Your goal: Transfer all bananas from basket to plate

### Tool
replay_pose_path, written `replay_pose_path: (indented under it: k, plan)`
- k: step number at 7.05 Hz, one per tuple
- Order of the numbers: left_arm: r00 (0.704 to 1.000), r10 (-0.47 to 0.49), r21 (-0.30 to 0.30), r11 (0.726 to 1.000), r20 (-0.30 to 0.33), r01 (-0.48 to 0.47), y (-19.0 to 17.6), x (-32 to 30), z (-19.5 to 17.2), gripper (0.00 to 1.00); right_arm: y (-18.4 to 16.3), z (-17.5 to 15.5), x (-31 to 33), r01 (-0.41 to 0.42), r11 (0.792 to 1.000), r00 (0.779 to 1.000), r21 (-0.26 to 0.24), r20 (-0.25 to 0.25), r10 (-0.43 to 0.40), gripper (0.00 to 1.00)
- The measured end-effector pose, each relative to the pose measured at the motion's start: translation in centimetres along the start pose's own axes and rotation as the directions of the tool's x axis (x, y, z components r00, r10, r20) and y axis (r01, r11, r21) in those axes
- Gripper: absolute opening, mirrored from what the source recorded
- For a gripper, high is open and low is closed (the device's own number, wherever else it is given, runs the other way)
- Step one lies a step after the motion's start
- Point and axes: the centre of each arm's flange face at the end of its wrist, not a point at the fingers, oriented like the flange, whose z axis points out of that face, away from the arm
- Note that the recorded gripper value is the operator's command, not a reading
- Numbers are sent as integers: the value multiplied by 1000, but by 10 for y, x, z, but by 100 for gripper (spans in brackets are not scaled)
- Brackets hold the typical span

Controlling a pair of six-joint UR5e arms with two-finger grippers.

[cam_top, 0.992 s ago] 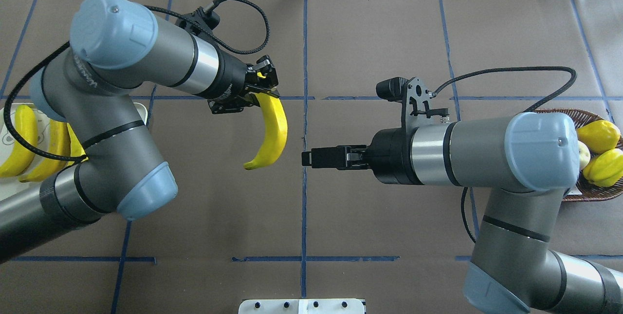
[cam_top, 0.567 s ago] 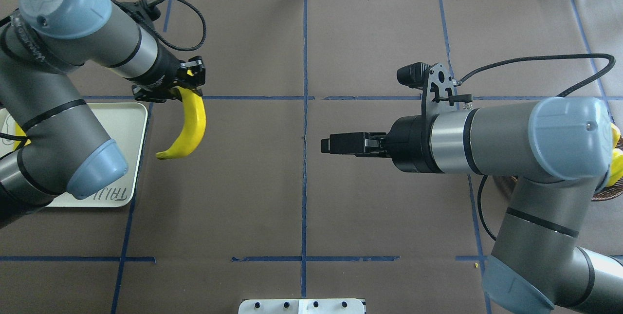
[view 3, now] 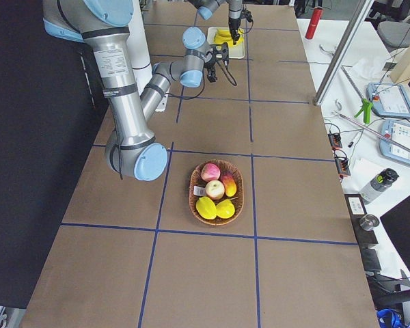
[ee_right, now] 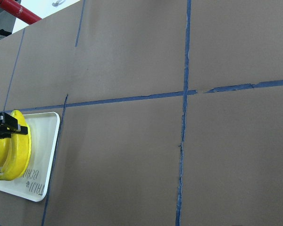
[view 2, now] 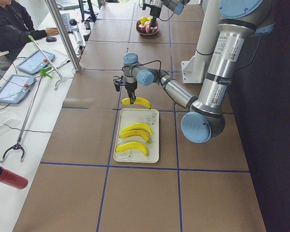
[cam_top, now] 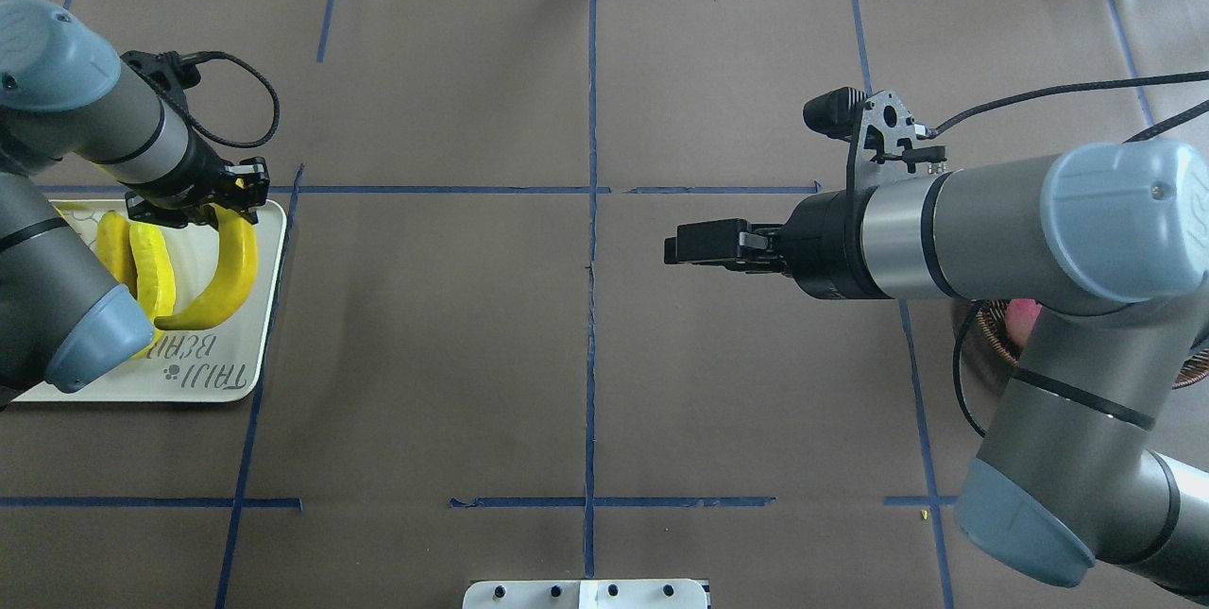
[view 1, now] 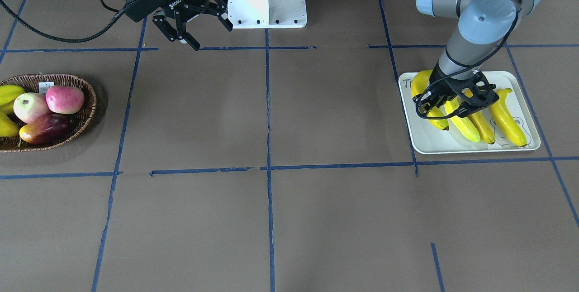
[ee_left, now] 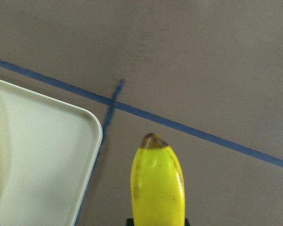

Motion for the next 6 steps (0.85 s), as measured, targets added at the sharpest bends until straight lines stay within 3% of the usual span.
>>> replay_pose_path:
  k: [1,2,3,4,6]
  plan:
    - [999,-16,-17,1000,43,17,-7,-8,23,0,-1,0,1,-1,1000,1000,1,-2,1,100]
    - [997,-28,-28,999,71,30,-11,-13,39,13,-1,0,1,-1,1000,1000,1,-3,1,100]
    - [996,-34,-32,999,81,37,-14,-15,48,82,-2,-1,0,-1,1000,1000,2,-2,1,100]
    - [997,-30,-29,999,72,32,-18,-15,55,99,-2,-1,0,-1,1000,1000,3,-2,1,100]
    - [1000,-2,-3,1000,22,2,-22,-13,52,99,-4,-2,2,-3,1000,1000,7,-4,3,100]
